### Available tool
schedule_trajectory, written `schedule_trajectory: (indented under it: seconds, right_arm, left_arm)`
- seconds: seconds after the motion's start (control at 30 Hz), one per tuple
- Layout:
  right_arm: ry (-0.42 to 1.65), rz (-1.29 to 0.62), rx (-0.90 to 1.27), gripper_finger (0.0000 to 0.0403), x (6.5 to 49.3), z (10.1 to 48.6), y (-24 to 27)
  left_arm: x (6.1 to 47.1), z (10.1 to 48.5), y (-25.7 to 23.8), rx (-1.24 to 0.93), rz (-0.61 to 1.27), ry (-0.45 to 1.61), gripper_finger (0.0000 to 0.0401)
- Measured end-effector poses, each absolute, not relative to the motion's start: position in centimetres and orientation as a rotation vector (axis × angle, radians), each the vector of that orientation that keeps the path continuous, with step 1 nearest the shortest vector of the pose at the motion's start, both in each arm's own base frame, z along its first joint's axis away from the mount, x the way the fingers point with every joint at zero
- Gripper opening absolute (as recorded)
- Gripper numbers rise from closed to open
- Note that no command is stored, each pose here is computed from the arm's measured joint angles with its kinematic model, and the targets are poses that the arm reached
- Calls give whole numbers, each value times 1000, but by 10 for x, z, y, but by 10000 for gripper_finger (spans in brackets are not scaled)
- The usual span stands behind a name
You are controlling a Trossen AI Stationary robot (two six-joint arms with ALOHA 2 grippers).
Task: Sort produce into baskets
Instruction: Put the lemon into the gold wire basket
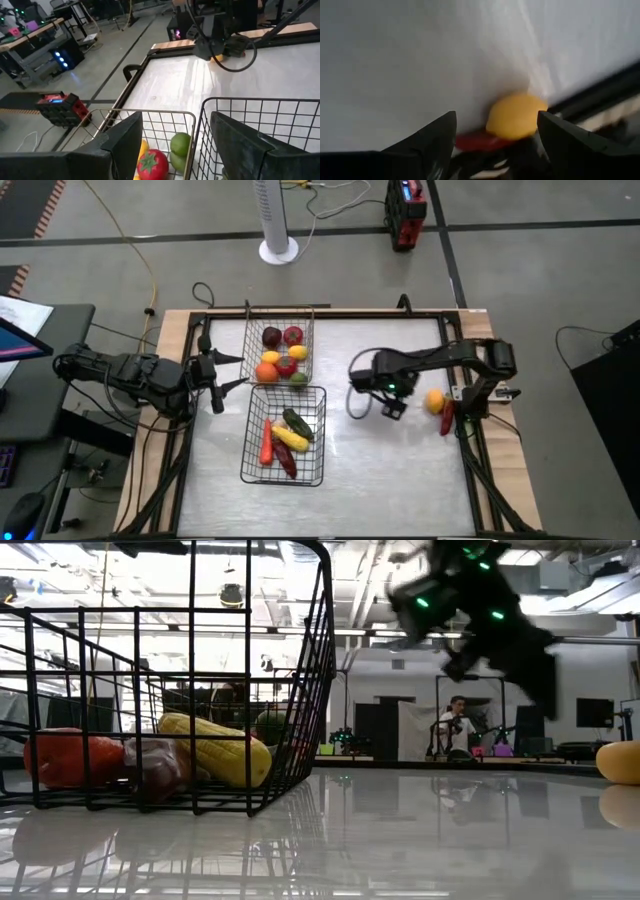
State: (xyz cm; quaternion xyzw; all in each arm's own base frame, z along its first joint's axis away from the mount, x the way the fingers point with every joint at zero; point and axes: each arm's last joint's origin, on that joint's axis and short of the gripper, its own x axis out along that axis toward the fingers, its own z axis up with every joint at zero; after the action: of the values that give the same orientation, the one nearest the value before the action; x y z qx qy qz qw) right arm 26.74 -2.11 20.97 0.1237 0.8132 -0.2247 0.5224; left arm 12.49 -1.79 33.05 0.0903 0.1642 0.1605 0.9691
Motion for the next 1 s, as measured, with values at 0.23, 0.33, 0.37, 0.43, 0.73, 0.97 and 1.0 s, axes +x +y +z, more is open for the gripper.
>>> schedule_trajectory:
  seconds: [0.23, 0.33, 0.37, 0.43, 0.73, 0.97, 1.0]
  right_arm:
    - [1987, -637, 474, 303, 218, 189, -15]
    - [1975, -687, 546, 303, 203, 182, -15]
    - [1981, -715, 558, 303, 197, 180, -15]
    - [1980, -775, 575, 303, 188, 175, -17]
    - [1857, -861, 611, 303, 191, 165, -27]
    - [1892, -904, 676, 303, 192, 155, -41]
    - [1899, -897, 675, 303, 193, 152, -43]
  left_arm:
    - [125, 331, -18, 186, 323, 324, 223]
    - [125, 331, -18, 188, 323, 324, 223]
    - [125, 331, -18, 188, 323, 324, 223]
    - [125, 331, -18, 188, 323, 324, 223]
    - [125, 331, -18, 189, 323, 324, 223]
    - [125, 331, -18, 193, 323, 324, 223]
    - [125, 331, -18, 193, 324, 324, 223]
